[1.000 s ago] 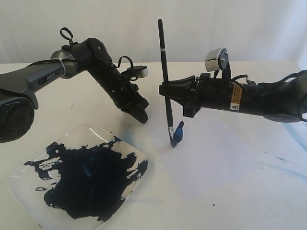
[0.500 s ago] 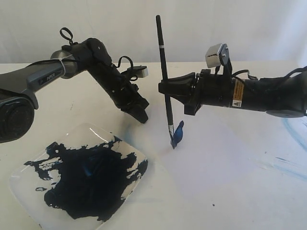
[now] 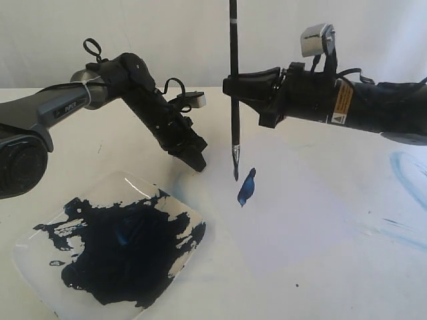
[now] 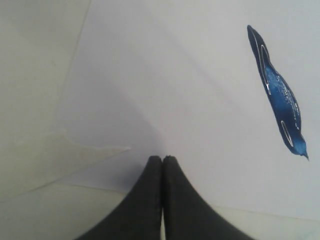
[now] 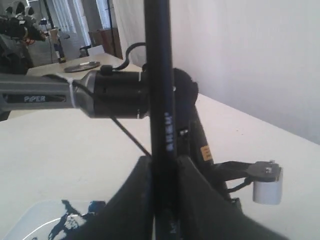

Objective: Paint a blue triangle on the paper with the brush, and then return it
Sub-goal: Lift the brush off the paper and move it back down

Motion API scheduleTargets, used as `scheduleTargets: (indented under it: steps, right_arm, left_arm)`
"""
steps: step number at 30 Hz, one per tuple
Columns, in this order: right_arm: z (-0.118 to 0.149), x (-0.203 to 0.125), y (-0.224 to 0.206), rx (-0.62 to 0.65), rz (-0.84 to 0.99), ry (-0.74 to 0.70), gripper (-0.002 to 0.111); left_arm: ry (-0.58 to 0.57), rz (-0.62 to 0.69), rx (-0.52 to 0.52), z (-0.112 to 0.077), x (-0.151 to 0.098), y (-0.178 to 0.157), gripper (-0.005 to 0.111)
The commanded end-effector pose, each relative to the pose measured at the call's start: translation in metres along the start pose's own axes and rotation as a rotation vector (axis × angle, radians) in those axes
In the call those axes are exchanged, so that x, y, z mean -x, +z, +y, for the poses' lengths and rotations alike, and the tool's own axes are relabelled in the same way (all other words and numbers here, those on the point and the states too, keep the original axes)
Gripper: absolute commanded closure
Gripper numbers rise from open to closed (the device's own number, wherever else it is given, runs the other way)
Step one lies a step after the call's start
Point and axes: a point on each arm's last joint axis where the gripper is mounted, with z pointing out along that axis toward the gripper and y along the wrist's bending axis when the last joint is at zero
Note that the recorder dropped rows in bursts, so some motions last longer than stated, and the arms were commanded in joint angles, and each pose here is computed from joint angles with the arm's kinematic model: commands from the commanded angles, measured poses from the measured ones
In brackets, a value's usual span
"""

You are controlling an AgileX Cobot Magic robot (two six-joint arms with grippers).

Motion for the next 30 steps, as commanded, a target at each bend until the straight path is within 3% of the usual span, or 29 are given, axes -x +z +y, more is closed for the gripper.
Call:
scheduleTargets:
  steps: [1,10,18,21,26,30]
  right_arm:
    - [-0.010,0.009,-0.007,-0.159,0.035,0.011,0.108]
    - [-0.013,0.052,-0.036,-0.356,-0.070,-0.011,0.108]
    - [0.022,0.040,-0.079,-0.616,-0.173,0.013,0.108]
    - [0.023,0.037,-0.086,-0.682,-0.215,0.056,0.108]
    - [0.014,0.021,-0.075,-0.624,-0.284,0.129,0.108]
    - [-0.015,-0.001,-0.049,-0.568,-0.253,0.142,0.108]
  left_arm:
    - [0.004,0.022,-0.004,-0.002,-0.001,0.000,0.107]
    - [0.004,0.024,-0.006,-0.003,-0.001,0.000,0.107]
    - [-0.008,0.042,-0.020,-0.004,-0.003,0.000,0.107]
    - [-0.008,0.040,-0.019,-0.004,-0.003,0.000,0.107]
    - [-0.002,0.025,-0.016,-0.004,-0.001,0.000,0.107]
    - [0.003,0.013,-0.008,-0.003,0.000,0.000,0.107]
